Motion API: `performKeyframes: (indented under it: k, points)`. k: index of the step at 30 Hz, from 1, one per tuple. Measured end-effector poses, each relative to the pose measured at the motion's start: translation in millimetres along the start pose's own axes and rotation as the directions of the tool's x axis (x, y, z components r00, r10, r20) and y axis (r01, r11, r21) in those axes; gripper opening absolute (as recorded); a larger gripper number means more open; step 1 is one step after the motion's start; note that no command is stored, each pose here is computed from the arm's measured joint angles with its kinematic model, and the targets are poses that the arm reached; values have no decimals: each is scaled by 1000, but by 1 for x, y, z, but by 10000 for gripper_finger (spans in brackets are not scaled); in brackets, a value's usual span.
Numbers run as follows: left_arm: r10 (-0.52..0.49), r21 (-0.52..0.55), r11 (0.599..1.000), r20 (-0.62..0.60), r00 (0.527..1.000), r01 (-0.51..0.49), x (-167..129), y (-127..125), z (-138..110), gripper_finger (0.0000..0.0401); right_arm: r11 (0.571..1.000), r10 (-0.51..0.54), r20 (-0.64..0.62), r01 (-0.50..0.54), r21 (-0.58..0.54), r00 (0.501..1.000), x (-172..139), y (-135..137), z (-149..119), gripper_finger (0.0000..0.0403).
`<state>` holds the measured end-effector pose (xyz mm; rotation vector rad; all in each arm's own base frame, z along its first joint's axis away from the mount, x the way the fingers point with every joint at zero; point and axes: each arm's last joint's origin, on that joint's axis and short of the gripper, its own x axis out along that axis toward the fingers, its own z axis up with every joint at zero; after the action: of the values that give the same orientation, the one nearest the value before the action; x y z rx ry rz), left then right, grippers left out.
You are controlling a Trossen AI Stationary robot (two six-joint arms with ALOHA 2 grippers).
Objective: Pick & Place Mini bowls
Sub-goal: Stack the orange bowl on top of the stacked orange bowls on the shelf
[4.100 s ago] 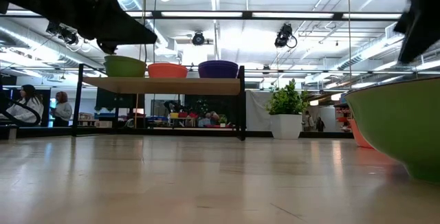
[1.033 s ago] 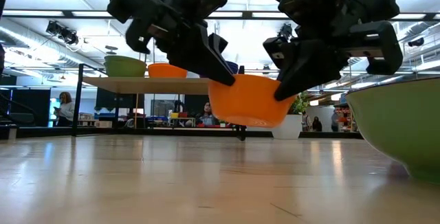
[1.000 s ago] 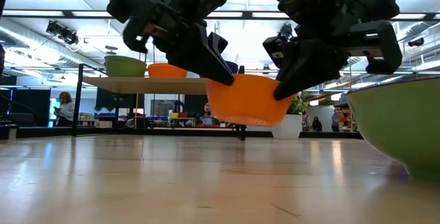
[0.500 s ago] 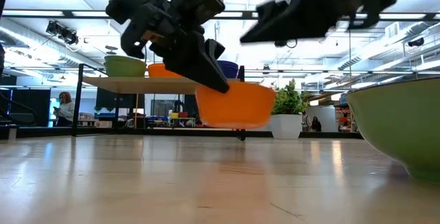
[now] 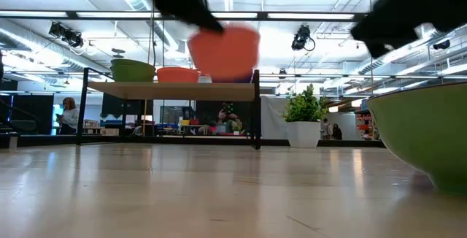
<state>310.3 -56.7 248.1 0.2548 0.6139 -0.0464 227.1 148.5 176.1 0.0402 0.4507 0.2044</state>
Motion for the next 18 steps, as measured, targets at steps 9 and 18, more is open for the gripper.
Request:
performKeyframes:
  k: [9,18]
  points:
    - [389,-132,912,-24,921,-389,-86,95,58,5,989,-144,137,136,63,980,-10,3,-28,104]
    - [539,-290,756,-235,809,-587,-113,192,20,5,992,-117,156,109,63,981,-11,5,-26,91]
